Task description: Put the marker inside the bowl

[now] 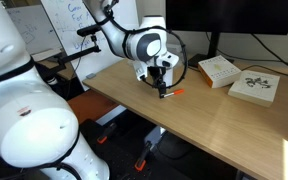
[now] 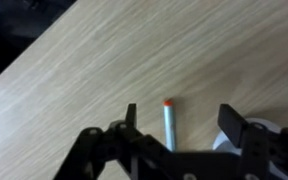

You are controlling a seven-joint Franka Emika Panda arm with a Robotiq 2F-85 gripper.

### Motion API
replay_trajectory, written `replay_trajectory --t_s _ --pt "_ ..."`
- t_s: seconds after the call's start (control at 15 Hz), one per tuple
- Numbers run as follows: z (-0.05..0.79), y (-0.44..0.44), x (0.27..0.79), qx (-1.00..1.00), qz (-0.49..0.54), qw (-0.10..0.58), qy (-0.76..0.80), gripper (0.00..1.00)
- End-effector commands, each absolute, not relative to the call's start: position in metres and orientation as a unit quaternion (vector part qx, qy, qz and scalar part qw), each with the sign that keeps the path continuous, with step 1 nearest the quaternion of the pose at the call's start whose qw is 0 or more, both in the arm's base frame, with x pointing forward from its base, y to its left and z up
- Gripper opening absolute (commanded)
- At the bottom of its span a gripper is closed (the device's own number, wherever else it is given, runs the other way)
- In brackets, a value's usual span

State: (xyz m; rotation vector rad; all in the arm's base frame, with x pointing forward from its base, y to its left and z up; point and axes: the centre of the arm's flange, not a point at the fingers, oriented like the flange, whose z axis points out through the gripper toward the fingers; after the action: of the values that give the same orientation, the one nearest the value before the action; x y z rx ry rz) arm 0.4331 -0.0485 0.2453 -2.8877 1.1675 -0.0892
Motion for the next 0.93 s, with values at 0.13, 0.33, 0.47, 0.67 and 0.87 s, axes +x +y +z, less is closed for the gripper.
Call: replay_trajectory --t_s 0.13,0.33,0.47,0.67,0.87 --pt "0.225 -0.06 0.441 -0.926 -0.036 0.015 0.376 0.52" --pt "0.216 -0.063 0.448 -0.929 -0.027 0.005 0.37 0.25" --pt "0.216 -0.064 0.451 -0.932 -0.026 -0.001 0.363 0.11" --pt "0.22 -0.064 0.451 -0.932 -0.028 0.0 0.361 0.0" --pt "0.225 -0.072 0.446 -0.926 -0.014 0.004 0.377 0.03"
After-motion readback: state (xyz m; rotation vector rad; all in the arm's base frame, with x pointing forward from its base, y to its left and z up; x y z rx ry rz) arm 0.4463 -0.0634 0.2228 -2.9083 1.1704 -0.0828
